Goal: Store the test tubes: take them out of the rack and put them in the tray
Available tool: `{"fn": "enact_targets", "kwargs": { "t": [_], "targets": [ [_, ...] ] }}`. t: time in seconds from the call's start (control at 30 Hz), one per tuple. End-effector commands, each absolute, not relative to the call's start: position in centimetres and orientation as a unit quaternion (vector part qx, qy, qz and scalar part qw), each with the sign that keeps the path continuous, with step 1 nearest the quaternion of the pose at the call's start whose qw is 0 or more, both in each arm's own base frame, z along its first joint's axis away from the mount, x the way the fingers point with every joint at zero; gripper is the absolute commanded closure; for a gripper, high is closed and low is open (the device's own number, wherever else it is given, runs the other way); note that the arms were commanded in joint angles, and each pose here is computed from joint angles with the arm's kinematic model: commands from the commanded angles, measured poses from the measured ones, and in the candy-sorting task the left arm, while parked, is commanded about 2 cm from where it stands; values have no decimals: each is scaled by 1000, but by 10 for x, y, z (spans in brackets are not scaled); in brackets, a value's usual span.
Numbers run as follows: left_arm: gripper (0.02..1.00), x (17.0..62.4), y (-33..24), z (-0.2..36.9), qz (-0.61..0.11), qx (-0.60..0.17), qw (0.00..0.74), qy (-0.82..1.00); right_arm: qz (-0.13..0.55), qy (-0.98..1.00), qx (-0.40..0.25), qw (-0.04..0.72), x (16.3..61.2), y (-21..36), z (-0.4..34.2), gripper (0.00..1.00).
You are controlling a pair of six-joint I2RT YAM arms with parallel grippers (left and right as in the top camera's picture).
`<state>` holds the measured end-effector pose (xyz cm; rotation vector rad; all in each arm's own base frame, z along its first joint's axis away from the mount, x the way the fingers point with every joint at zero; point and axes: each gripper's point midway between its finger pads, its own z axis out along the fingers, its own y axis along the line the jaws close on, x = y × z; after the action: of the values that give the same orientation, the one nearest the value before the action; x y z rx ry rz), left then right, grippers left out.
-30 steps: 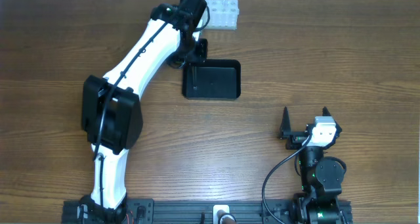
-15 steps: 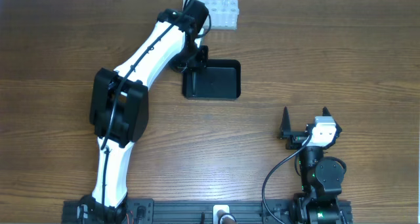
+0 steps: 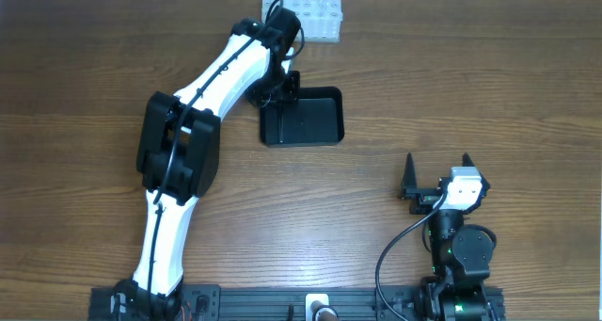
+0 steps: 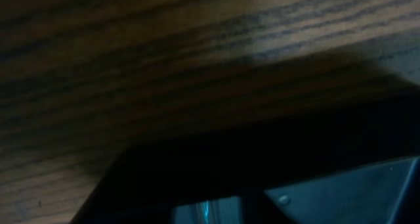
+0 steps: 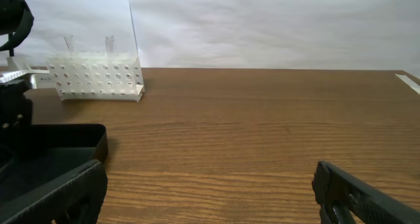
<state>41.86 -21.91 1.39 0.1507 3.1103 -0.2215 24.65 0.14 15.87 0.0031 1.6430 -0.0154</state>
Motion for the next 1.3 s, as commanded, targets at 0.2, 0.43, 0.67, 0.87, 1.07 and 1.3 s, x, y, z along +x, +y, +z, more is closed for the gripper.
{"fn": "enact_targets", "kwargs": {
  "t": [0.2, 0.43, 0.67, 0.87, 1.07, 1.3],
  "targets": [
    [575, 441, -230, 61, -92, 46, 47, 994, -8, 732, 0, 681, 246, 1, 157, 7],
    [505, 502, -228, 147, -72, 41, 204, 976, -8, 732, 0, 681, 246, 1, 157, 9],
    [369, 557, -223, 178, -68, 64, 322, 942, -8, 732, 0, 681, 246, 1, 157, 7],
    [327, 596, -205, 184, -26, 42, 391, 919, -8, 732, 0, 681, 246, 1, 157, 7],
    [325, 620, -203, 164, -31, 32, 411, 911, -8, 732, 0, 681, 246, 1, 157, 7],
    [332, 629, -207, 139, -39, 34, 406, 912, -8, 732, 0, 681, 246, 1, 157, 9]
  ]
}}
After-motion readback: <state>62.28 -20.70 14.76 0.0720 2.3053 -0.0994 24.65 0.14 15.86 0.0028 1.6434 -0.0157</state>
